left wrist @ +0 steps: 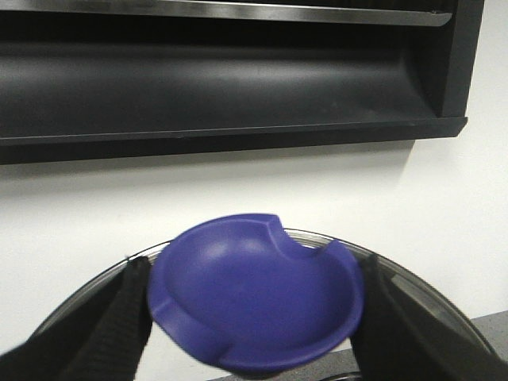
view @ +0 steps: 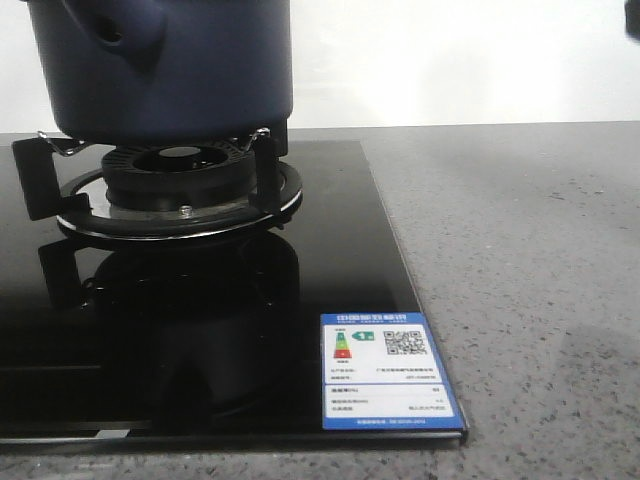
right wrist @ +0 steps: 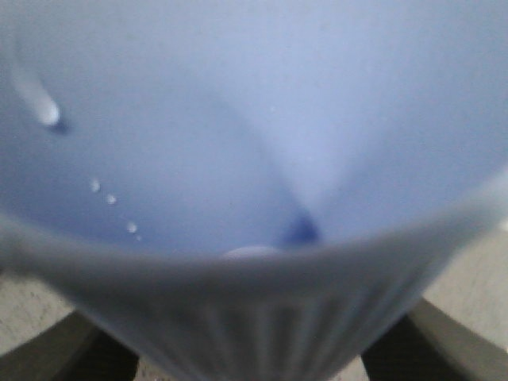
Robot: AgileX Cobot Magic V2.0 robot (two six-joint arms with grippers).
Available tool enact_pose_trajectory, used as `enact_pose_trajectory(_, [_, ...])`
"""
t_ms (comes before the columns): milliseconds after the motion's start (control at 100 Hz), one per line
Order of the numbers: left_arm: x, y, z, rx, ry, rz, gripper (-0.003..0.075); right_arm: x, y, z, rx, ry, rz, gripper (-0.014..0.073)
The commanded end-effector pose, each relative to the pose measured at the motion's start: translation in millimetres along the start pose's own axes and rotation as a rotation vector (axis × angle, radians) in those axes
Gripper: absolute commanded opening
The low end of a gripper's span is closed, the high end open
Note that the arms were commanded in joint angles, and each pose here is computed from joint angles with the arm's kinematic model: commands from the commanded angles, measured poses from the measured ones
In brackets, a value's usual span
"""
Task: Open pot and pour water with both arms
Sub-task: 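Return the cup upright to the counter with the right gripper and release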
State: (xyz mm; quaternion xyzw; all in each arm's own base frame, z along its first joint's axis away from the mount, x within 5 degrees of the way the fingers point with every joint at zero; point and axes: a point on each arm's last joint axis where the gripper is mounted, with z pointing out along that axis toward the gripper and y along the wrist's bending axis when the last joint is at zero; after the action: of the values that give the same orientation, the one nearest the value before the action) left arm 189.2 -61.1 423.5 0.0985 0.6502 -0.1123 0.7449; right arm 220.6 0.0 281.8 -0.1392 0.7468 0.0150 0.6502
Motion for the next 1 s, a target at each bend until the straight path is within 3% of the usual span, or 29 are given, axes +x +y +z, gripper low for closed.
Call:
enact_pose_trajectory(0, [-26,4,-7,-0.036,-0.152,-0.004,0.0328,-2,-5,7,-0.036,-0.084,0.049,0.0327])
enact_pose_trajectory(420, [-26,4,-7,-0.036,-0.152,-0.004,0.0328,52,-13,48,-0.089,0.068,0.169,0.0326])
enact_pose_trajectory(870, [-26,4,-7,-0.036,-0.152,-0.004,0.0328,61,-13,52,-0.095,0.096,0.150,0.0329])
enact_pose_trajectory(990, [-26,4,-7,-0.036,-0.152,-0.004,0.0328,61,-13,52,-0.095,0.096,0.150,0.0424])
